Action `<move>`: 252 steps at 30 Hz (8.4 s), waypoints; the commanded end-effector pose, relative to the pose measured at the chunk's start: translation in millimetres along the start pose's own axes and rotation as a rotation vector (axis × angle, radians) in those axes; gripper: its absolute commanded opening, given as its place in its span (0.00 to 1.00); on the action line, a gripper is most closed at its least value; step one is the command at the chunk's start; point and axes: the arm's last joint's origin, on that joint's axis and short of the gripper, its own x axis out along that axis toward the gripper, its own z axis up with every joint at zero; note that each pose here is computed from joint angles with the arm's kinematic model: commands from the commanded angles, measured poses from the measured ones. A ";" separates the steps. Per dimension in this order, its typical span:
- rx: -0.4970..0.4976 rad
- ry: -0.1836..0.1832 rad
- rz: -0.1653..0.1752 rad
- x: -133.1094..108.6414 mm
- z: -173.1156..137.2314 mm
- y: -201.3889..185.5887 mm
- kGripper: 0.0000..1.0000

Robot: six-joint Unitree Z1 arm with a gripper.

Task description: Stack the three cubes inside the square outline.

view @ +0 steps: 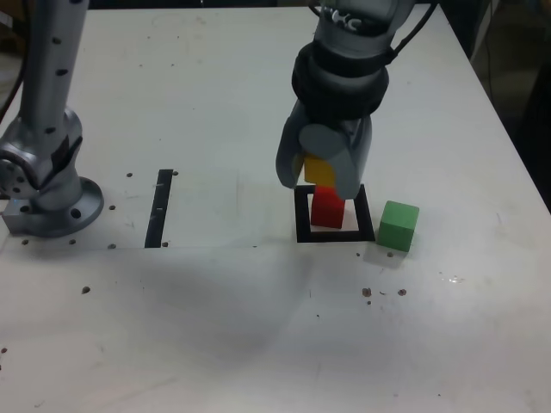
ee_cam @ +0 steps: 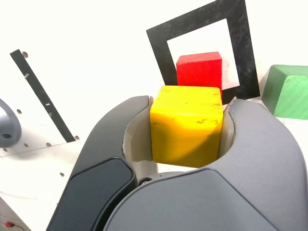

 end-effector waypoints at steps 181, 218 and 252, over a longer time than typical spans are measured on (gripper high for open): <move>0.158 -0.148 0.080 6.0 84.1 -3.9 0.03; 0.039 -0.073 0.028 -28.5 -14.5 10.7 0.03; 0.047 -0.038 0.012 -17.5 -24.3 17.2 0.94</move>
